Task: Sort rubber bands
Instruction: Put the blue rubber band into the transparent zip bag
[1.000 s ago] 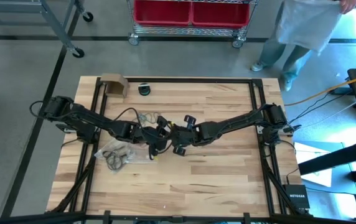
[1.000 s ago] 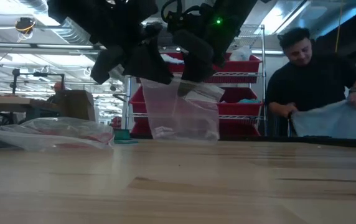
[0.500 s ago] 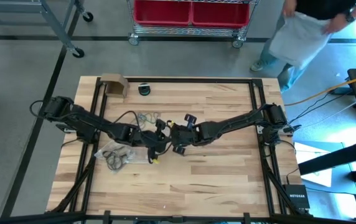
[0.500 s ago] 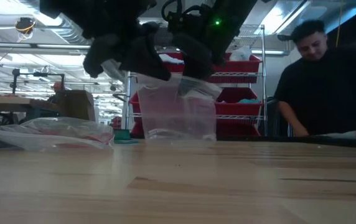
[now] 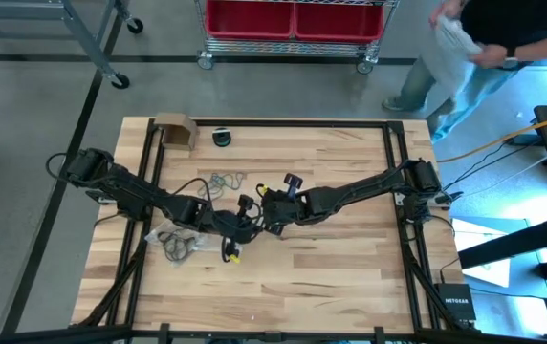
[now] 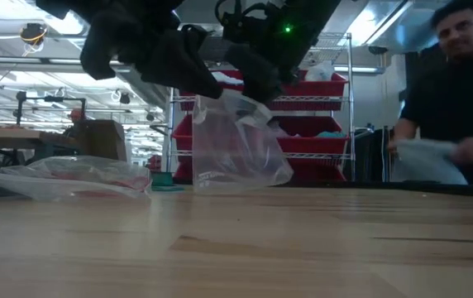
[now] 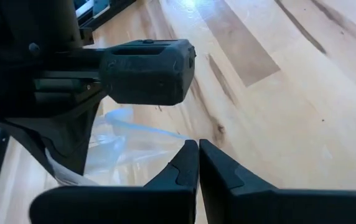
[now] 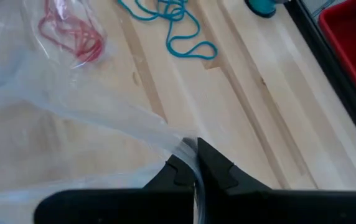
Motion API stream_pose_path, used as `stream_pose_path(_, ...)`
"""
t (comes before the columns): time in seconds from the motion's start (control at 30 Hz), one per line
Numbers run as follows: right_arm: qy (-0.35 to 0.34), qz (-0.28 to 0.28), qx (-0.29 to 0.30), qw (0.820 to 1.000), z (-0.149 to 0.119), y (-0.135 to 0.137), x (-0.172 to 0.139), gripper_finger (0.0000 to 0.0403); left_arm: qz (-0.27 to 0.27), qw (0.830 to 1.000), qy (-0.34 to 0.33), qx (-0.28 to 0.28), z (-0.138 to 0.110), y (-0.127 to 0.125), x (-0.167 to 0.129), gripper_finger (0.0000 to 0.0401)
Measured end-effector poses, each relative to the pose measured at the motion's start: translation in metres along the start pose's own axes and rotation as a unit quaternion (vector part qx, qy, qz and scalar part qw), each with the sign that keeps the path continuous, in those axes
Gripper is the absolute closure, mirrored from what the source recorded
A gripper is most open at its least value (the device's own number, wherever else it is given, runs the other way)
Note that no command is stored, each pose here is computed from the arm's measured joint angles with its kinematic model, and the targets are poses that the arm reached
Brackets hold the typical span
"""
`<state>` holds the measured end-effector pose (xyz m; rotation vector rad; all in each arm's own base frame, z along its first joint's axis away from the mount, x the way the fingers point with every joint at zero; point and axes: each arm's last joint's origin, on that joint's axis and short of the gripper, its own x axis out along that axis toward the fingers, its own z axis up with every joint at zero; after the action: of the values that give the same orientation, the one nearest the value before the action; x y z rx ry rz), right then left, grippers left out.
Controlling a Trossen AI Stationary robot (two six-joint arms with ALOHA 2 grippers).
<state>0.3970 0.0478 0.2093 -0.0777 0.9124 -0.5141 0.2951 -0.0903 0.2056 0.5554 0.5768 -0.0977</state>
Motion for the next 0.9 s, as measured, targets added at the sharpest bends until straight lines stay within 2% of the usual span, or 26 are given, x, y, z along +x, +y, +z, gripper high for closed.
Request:
stream_pose_path(0.27, -0.01, 0.011, 0.0, 1.0, 0.003, 0.001, 0.0, 0.0403, -0.005, 1.0, -0.002, -0.021, 0.0, 0.0, 0.0, 0.04)
stream_pose_path(0.53, 0.003, 0.08, 0.02, 0.997, 0.008, 0.004, -0.003, 0.0398, 0.011, 0.998, -0.001, -0.061, 0.0, 0.008, -0.001, 0.04)
stream_pose_path(0.7, 0.014, 0.116, 0.022, 0.993, 0.018, 0.004, -0.012, 0.0353, 0.02, 0.997, 0.0, -0.08, -0.001, 0.013, 0.0, 0.04)
stream_pose_path(0.9, 0.036, 0.091, 0.004, 0.995, 0.021, -0.002, -0.018, 0.0283, 0.022, 0.996, 0.002, -0.085, -0.001, 0.014, 0.0, 0.04)
